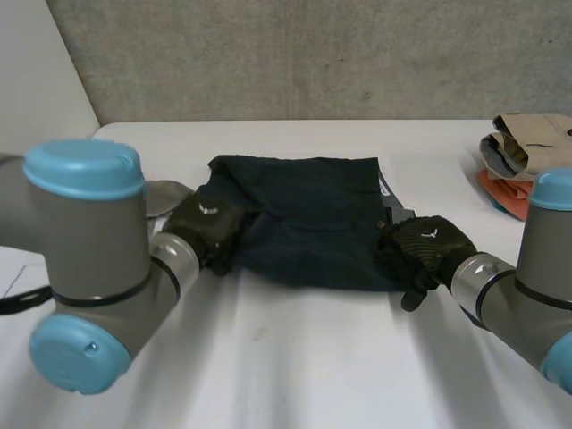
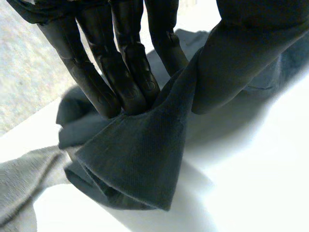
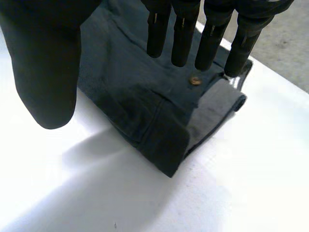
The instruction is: Fold the laundry.
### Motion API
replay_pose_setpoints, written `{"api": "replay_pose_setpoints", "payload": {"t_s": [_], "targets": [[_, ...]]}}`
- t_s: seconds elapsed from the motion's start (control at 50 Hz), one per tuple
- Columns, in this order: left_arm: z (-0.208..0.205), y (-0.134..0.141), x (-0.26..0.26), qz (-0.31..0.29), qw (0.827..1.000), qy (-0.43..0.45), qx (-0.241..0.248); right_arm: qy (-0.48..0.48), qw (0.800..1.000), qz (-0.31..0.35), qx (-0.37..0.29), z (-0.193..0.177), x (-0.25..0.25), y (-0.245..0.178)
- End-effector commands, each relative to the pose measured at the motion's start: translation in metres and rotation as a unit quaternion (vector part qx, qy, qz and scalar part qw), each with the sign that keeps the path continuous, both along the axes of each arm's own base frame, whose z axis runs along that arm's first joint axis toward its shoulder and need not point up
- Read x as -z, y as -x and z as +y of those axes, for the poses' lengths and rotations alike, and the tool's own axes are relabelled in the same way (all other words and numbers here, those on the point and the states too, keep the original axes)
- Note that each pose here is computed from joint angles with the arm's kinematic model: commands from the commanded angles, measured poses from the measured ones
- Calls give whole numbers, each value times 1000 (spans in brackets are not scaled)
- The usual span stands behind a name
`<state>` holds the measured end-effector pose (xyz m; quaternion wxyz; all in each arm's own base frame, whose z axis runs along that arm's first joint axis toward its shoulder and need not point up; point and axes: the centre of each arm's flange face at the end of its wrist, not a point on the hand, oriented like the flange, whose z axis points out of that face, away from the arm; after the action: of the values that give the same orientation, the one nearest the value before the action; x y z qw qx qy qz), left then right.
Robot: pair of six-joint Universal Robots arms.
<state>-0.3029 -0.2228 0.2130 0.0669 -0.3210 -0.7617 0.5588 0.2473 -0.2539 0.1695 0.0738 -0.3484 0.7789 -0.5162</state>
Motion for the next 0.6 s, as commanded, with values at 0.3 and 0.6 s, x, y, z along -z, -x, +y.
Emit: {"api": "replay_pose_setpoints", "payload": {"t_s": [0.3,0.6], "targets": [[-15,-2,-39,54,998,-12,-29,57,998,21,2,-29,38,-24],[49,-29,18,-103,981,-153,66,-75,965,210,-135,42,-15,35]]}}
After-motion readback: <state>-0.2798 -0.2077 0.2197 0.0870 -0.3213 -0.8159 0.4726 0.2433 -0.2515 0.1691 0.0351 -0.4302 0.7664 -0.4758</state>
